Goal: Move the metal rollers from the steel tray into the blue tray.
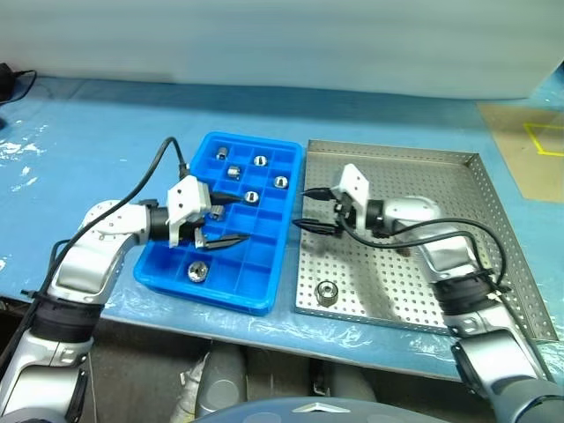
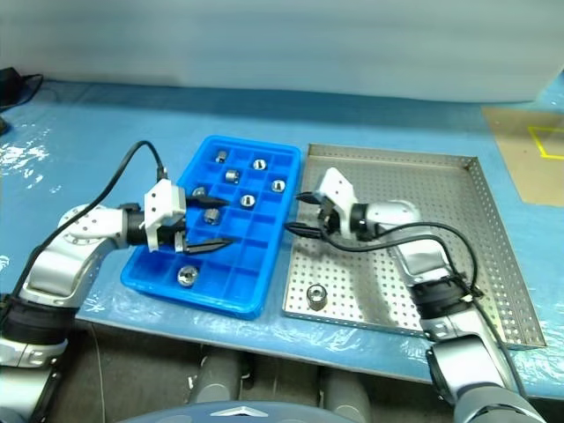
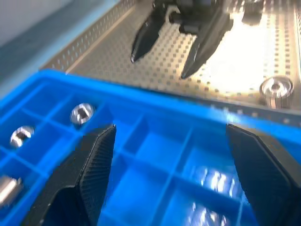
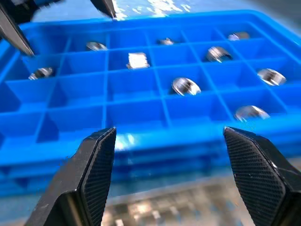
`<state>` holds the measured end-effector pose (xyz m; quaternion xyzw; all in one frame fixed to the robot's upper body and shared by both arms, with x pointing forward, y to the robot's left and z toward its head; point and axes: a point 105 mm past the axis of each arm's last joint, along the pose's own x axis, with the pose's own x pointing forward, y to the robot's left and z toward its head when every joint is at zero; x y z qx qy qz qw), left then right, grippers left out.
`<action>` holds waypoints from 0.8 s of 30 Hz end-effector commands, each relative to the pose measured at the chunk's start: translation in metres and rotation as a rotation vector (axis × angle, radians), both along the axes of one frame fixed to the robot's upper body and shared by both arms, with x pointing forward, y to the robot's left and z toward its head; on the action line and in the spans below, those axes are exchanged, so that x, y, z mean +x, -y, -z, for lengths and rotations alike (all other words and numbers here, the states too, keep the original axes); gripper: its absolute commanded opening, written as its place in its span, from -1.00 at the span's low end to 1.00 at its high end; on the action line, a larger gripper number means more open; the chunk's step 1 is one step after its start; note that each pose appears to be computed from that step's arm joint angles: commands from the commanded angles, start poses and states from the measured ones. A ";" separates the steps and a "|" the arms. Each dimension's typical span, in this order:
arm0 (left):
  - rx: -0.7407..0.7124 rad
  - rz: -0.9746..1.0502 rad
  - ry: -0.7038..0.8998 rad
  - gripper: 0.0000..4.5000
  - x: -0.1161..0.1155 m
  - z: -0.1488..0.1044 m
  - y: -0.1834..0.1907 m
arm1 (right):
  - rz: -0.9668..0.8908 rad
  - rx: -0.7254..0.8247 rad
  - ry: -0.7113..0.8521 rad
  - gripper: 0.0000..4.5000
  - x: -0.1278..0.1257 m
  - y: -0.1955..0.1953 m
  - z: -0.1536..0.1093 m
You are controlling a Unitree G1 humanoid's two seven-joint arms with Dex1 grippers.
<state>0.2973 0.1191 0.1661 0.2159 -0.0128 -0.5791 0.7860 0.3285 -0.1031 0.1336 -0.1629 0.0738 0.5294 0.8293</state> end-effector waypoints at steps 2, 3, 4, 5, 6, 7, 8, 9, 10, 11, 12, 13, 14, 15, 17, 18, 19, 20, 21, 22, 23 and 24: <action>0.004 0.106 -0.012 0.74 0.001 0.002 0.017 | 0.020 -0.011 -0.005 0.65 -0.024 0.018 -0.006; 0.009 0.128 -0.017 0.74 0.001 0.003 0.019 | 0.017 -0.027 -0.024 0.65 -0.031 0.022 -0.002; 0.013 0.151 -0.022 0.74 0.001 0.004 0.021 | 0.018 -0.042 -0.043 0.65 -0.037 0.025 0.002; 0.015 0.177 -0.029 0.74 0.000 0.005 0.024 | 0.023 -0.058 -0.067 0.65 -0.044 0.030 0.006; 0.015 0.206 -0.041 0.74 -0.001 0.007 0.028 | 0.024 -0.080 -0.097 0.65 -0.054 0.035 0.012; 0.022 0.241 -0.056 0.74 -0.003 0.010 0.030 | 0.024 -0.093 -0.126 0.65 -0.062 0.039 0.016; 0.037 0.282 -0.070 0.74 -0.007 0.015 0.033 | 0.035 -0.108 -0.145 0.65 -0.067 0.043 0.019; 0.048 0.310 -0.079 0.74 -0.009 0.018 0.035 | 0.045 -0.117 -0.154 0.65 -0.070 0.045 0.021; 0.051 0.334 -0.102 0.74 -0.012 0.022 0.038 | 0.053 -0.097 -0.179 0.65 -0.073 0.044 0.023; 0.051 0.348 -0.117 0.74 -0.013 0.025 0.040 | 0.059 -0.081 -0.196 0.65 -0.075 0.043 0.025; 0.050 0.358 -0.126 0.74 -0.014 0.026 0.042 | 0.062 -0.077 -0.206 0.65 -0.077 0.042 0.027; 0.053 0.363 -0.132 0.74 -0.015 0.029 0.044 | 0.060 -0.086 -0.210 0.65 -0.079 0.040 0.031; 0.060 0.368 -0.134 0.74 -0.016 0.032 0.046 | 0.057 -0.091 -0.215 0.65 -0.081 0.037 0.034; 0.066 0.372 -0.135 0.74 -0.016 0.034 0.047 | 0.055 -0.093 -0.219 0.65 -0.082 0.035 0.036; 0.064 0.379 -0.145 0.74 -0.018 0.034 0.049 | 0.031 -0.100 -0.228 0.65 -0.085 0.028 0.042; 0.062 0.380 -0.147 0.74 -0.019 0.033 0.049 | 0.020 -0.099 -0.229 0.65 -0.086 0.025 0.043; 0.063 0.379 -0.149 0.74 -0.019 0.033 0.050 | 0.011 -0.096 -0.233 0.65 -0.086 0.023 0.043; 0.066 0.376 -0.150 0.74 -0.020 0.033 0.049 | 0.004 -0.092 -0.237 0.65 -0.086 0.021 0.043; 0.068 0.374 -0.151 0.74 -0.020 0.033 0.049 | 0.000 -0.090 -0.240 0.65 -0.085 0.020 0.044; 0.071 0.371 -0.153 0.74 -0.021 0.034 0.049 | -0.009 -0.097 -0.238 0.65 -0.085 0.019 0.045; 0.077 0.367 -0.155 0.74 -0.021 0.034 0.048 | -0.024 -0.097 -0.241 0.65 -0.086 0.016 0.045; 0.080 0.364 -0.155 0.74 -0.022 0.034 0.047 | -0.036 -0.098 -0.242 0.65 -0.086 0.014 0.045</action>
